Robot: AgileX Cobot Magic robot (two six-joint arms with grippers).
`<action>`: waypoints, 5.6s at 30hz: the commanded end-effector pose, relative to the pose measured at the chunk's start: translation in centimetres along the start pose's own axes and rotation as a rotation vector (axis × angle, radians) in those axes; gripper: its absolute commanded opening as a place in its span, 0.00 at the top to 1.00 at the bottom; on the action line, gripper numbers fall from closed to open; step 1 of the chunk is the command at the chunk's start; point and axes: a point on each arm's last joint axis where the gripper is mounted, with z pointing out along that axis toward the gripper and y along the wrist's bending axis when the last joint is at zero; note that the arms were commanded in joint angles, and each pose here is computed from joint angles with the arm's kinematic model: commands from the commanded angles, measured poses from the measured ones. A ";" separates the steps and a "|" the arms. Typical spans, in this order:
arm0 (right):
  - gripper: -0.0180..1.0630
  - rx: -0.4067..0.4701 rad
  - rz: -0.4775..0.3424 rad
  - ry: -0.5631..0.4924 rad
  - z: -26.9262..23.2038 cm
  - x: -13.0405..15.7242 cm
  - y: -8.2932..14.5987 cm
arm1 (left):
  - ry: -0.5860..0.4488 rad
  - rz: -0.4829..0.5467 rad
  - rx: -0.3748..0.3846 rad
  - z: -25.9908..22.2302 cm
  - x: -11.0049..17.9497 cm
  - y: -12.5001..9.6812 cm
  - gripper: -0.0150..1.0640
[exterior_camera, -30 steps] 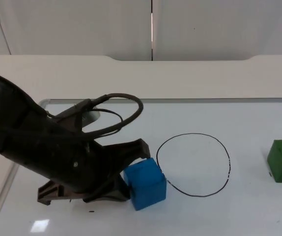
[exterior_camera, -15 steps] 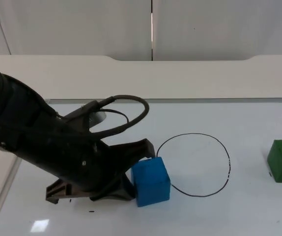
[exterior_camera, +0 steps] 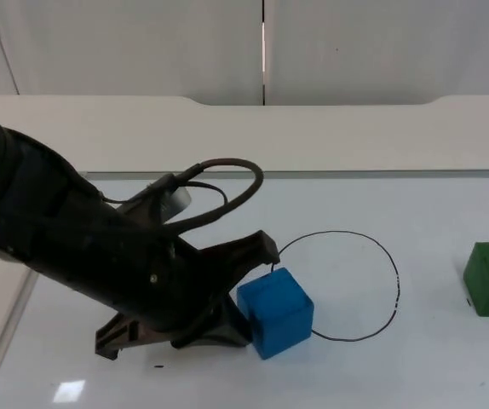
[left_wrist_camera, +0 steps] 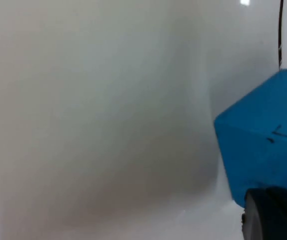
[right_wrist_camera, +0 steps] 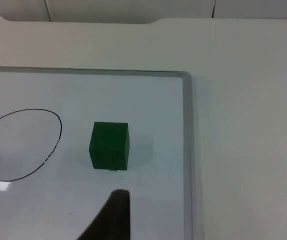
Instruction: Push the two cubes into the marked area.
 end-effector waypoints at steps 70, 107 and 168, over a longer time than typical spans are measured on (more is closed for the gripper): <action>0.01 0.010 0.002 -0.002 0.1 0.1 0.0 | -0.075 0.149 -0.009 2.1 -2.4 -2.9 0.99; 0.01 0.010 0.002 -0.002 0.1 0.1 0.0 | -0.077 0.230 0.015 2.0 -3.0 -3.8 0.99; 0.01 0.010 0.002 -0.002 0.1 0.1 0.0 | -0.566 0.305 -0.228 -18.7 -10.7 1.2 0.99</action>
